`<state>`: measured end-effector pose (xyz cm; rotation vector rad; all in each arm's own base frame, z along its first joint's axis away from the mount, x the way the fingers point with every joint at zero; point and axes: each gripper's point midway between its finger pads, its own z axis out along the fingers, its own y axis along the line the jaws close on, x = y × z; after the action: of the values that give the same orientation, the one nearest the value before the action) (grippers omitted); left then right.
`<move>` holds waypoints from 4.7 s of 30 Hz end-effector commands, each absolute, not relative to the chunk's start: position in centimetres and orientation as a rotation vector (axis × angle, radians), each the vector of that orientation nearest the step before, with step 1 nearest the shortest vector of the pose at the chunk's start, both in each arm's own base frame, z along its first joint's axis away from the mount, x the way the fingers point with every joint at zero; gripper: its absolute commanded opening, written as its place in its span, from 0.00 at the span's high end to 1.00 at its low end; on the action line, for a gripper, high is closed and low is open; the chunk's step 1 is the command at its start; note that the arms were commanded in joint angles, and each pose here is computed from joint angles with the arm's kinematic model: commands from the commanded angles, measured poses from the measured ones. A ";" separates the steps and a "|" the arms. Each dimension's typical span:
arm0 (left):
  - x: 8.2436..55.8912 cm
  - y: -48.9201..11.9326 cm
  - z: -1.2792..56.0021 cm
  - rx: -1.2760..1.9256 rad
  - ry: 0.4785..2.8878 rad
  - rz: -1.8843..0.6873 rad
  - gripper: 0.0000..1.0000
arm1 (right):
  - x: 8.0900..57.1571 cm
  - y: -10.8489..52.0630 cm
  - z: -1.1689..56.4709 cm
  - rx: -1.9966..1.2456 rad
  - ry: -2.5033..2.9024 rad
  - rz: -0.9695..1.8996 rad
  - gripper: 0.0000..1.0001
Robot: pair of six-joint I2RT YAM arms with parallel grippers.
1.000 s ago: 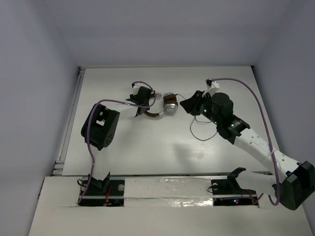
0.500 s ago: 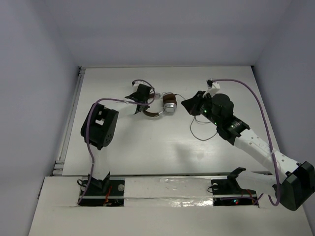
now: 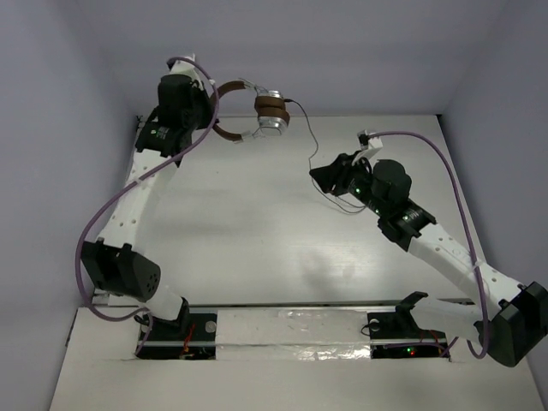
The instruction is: Wrap the headphones
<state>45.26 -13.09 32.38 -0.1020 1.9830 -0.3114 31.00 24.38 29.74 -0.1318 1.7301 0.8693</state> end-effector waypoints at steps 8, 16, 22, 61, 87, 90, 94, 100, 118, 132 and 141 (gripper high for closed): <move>41.9 -14.4 43.3 0.041 1.782 -0.568 1.00 | 34.2 25.3 34.6 -0.275 1.572 0.817 0.25; 41.0 -16.5 48.1 0.086 1.686 -0.723 1.00 | 36.6 27.6 28.1 -0.345 1.640 0.837 0.25; 40.3 -17.3 49.9 0.114 1.656 -0.790 1.00 | 38.1 28.6 26.0 -0.335 1.615 0.877 0.29; 46.2 -9.2 46.5 -0.332 1.603 -0.658 1.00 | 34.6 26.7 15.5 -0.109 1.994 0.926 1.00; 46.1 -18.1 25.0 -0.509 1.822 -0.739 1.00 | 25.6 38.4 19.5 -0.683 2.204 0.625 1.00; 45.2 -20.3 23.2 -0.472 1.859 -0.722 1.00 | 25.7 38.9 21.3 -0.687 2.181 0.651 1.00; 43.7 -21.5 21.0 -0.411 1.899 -0.685 1.00 | 26.4 38.5 23.7 -0.689 2.124 0.617 1.00; 42.2 -20.0 21.0 -0.424 1.875 -0.666 1.00 | 27.1 37.4 24.2 -0.606 2.114 0.568 1.00; 39.2 -21.5 17.6 -0.184 1.992 -0.537 1.00 | 34.3 30.5 31.6 -0.336 1.970 0.383 1.00; 39.0 -22.2 17.9 -0.012 2.018 -0.485 1.00 | 37.5 22.1 31.1 -0.174 1.980 0.025 1.00; 38.2 -24.5 18.1 0.109 2.008 -0.560 1.00 | 38.4 18.6 31.5 -0.081 1.935 -0.135 0.87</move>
<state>37.68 -22.61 13.88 0.0633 2.1256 -0.4551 38.31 21.20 28.41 -0.1745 2.0222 -0.0748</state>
